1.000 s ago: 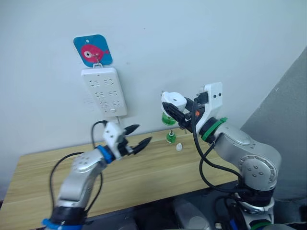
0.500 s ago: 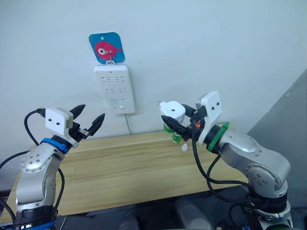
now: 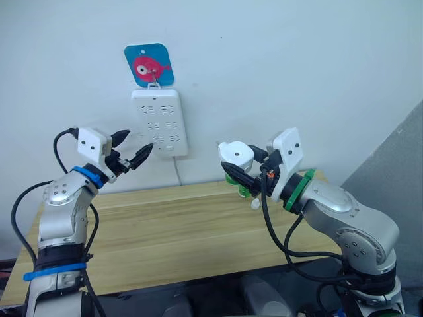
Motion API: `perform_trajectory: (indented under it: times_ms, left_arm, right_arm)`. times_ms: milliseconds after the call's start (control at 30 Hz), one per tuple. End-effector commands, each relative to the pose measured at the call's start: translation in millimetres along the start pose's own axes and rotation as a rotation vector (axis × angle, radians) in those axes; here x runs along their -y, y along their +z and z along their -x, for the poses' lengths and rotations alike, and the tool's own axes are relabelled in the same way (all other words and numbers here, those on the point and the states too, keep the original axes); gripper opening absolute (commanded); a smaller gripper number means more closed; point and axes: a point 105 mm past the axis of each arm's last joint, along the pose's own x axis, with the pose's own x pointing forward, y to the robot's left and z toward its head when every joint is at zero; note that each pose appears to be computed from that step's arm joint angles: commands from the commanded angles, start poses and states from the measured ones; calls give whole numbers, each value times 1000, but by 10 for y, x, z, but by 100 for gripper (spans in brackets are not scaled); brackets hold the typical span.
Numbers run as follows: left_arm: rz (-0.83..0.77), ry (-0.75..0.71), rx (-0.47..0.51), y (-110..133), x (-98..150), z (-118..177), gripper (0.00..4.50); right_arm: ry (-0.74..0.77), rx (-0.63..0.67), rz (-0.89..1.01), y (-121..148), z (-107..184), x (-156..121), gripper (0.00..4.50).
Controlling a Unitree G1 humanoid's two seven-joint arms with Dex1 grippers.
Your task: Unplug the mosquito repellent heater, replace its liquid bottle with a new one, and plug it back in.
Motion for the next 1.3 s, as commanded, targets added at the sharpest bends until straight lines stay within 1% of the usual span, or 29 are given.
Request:
perform_trajectory:
  times_ms: [33, 200, 300, 600, 933, 1033, 1200, 1233, 1300]
  left_arm:
    - [-36, -37, 16, 93, -15, -56, 387]
    - [-29, -73, 9, 126, -23, -179, 387]
    - [-5, -122, -6, 145, 16, -247, 387]
    - [59, -276, -37, 266, 136, -333, 387]
    - [119, -371, -60, 338, 239, -368, 387]
    - [120, -351, -66, 319, 213, -384, 327]
    - [130, -349, -67, 306, 242, -431, 174]
    - [129, -346, -65, 310, 246, -442, 152]
    - [128, -343, -63, 316, 257, -463, 140]
  right_arm:
    - [20, 65, 38, 145, 37, -83, 303]
    - [20, 66, 36, 145, 37, -96, 303]
    - [23, 64, 37, 141, 39, -108, 303]
    - [60, 53, 27, 108, 27, -154, 303]
    - [122, 41, -4, 101, -45, -214, 303]
    - [150, 24, -16, 92, -99, -223, 303]
    - [171, -25, -25, 59, -236, -221, 303]
    - [165, -33, -31, 64, -285, -215, 303]
    - [142, -51, -44, 80, -387, -194, 303]
